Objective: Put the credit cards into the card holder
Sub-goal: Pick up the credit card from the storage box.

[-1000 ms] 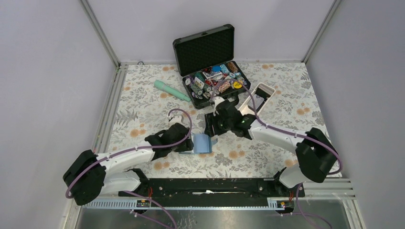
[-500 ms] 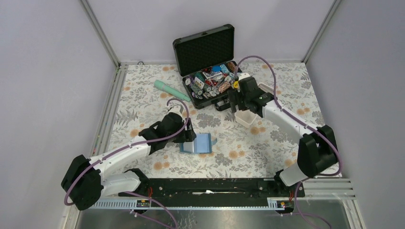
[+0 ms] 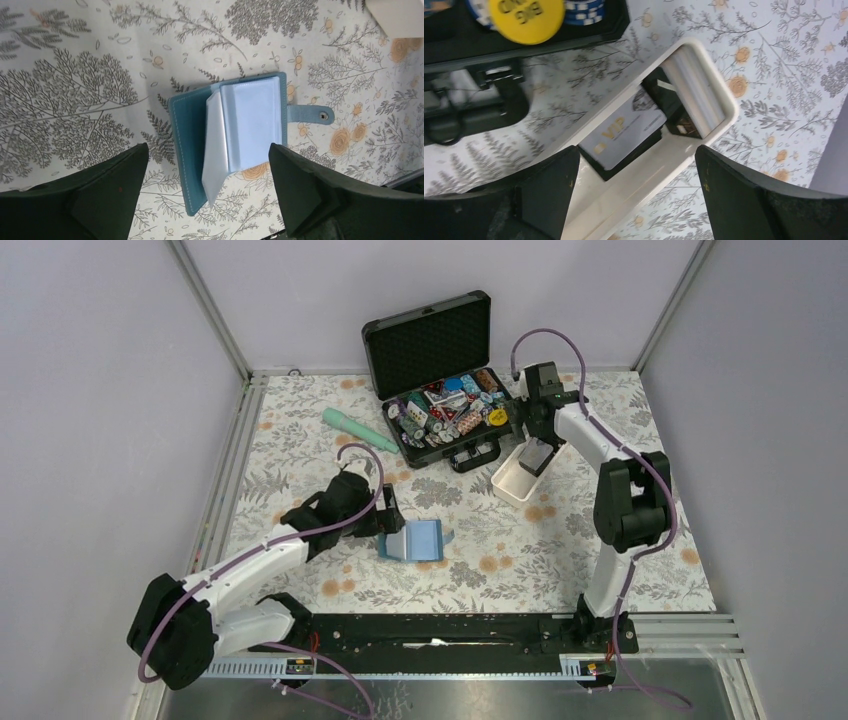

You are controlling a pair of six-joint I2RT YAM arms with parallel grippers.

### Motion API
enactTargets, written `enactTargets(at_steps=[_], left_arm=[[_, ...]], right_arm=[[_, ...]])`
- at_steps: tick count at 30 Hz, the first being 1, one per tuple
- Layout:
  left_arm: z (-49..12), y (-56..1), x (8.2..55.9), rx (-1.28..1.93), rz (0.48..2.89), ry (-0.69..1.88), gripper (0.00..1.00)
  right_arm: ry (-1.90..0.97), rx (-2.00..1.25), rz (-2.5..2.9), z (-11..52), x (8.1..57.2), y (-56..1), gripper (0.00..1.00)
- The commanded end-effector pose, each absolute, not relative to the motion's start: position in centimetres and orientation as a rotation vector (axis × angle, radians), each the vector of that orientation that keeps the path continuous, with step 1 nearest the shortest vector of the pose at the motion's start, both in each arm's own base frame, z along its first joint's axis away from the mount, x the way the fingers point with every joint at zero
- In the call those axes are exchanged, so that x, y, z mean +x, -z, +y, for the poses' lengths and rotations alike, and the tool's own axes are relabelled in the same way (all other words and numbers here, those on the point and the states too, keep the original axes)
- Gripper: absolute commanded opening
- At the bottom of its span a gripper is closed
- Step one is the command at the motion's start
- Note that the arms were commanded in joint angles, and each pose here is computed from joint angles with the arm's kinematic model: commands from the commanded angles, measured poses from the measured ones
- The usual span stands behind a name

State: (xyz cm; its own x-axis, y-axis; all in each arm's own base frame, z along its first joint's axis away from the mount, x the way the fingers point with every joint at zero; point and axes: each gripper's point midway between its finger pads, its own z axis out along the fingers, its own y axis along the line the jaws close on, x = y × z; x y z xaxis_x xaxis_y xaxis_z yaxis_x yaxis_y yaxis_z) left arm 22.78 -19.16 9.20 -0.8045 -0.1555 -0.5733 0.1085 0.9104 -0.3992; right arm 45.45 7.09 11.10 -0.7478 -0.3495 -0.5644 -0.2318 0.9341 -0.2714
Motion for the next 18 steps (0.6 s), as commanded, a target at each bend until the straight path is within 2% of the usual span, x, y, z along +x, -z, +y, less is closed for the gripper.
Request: enactTargets(at_steps=[1,8,18], left_arm=[[-19.6,-9.2,22.3,-0.064,2.427,0.654,0.96],[-20.1,-7.0,21.2,-0.128,2.471,0.771,0.94],[-21.4,-6.9,21.5,-0.163,2.450,0.906,0.79]], right_arm=[[0.333,-0.482,2.446,4.5,47.5,-11.6,0.93],[0.337,-0.536,2.474,2.5,48.9,-10.7,0.93],[0.369,-0.600,2.479,0.9,50.1,-10.1,0.90]])
